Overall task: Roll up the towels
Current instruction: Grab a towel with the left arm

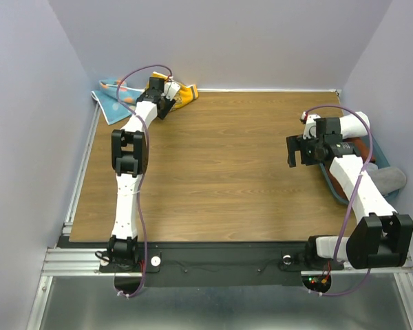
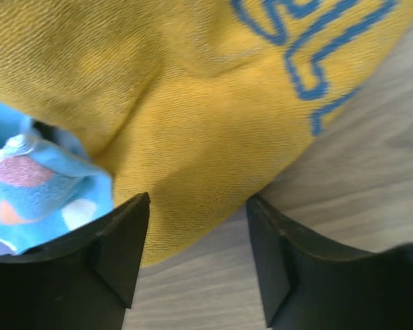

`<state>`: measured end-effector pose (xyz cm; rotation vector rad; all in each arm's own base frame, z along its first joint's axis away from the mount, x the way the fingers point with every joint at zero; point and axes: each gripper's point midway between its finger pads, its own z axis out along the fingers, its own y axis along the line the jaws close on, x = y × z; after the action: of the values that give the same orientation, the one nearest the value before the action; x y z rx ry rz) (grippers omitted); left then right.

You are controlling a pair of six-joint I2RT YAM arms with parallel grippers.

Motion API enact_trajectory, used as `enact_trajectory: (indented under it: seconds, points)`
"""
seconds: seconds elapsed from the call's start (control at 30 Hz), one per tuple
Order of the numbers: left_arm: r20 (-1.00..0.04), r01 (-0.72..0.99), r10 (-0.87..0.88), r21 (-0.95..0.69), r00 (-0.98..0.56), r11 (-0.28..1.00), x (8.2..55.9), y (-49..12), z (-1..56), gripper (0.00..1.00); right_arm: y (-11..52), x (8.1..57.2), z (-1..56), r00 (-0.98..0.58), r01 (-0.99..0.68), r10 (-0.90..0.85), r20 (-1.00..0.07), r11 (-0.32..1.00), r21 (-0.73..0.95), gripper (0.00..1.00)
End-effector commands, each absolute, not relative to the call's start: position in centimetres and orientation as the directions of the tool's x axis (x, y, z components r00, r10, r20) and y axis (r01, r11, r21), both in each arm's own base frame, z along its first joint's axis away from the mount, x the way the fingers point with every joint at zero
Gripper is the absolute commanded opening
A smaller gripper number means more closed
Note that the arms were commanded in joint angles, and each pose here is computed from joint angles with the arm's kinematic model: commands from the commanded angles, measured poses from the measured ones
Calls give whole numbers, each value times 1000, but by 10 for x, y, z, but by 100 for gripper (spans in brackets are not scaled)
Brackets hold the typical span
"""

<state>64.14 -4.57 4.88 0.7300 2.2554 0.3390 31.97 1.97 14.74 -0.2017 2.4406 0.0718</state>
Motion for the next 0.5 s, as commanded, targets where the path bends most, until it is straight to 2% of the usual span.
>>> enact_trajectory:
  seconds: [0.0, 0.07, 0.1, 0.13, 0.2, 0.27, 0.47]
  points:
    - [-481, 401, 656, 532, -582, 746, 643, -24, 33, 61, 18, 326, 148, -743, -151, -124, -657, 988, -16, 100]
    - [-472, 414, 665, 533, -579, 738, 643, -25, 29, 47, 18, 327, 147, -746, -155, -129, -654, 988, -18, 100]
    - [-478, 414, 664, 530, -574, 740, 643, -27, 32, 37, 18, 327, 144, -751, -156, -129, -648, 988, -17, 100]
    - [-487, 442, 664, 501, -567, 745, 640, -33, 32, 18, 18, 328, 144, -751, -158, -131, -647, 987, -16, 100]
    - [-520, 489, 666, 453, -534, 745, 632, -53, 48, 0, 20, 329, 145, -752, -157, -125, -647, 988, -8, 100]
    - [-535, 528, 681, 434, -501, 730, 623, -72, 64, 0, 23, 330, 149, -745, -162, -115, -657, 987, 11, 100]
    - [-670, 663, 639, 286, -378, 692, 560, -157, 171, 0, 34, 335, 169, -713, -185, -92, -695, 981, 60, 100]
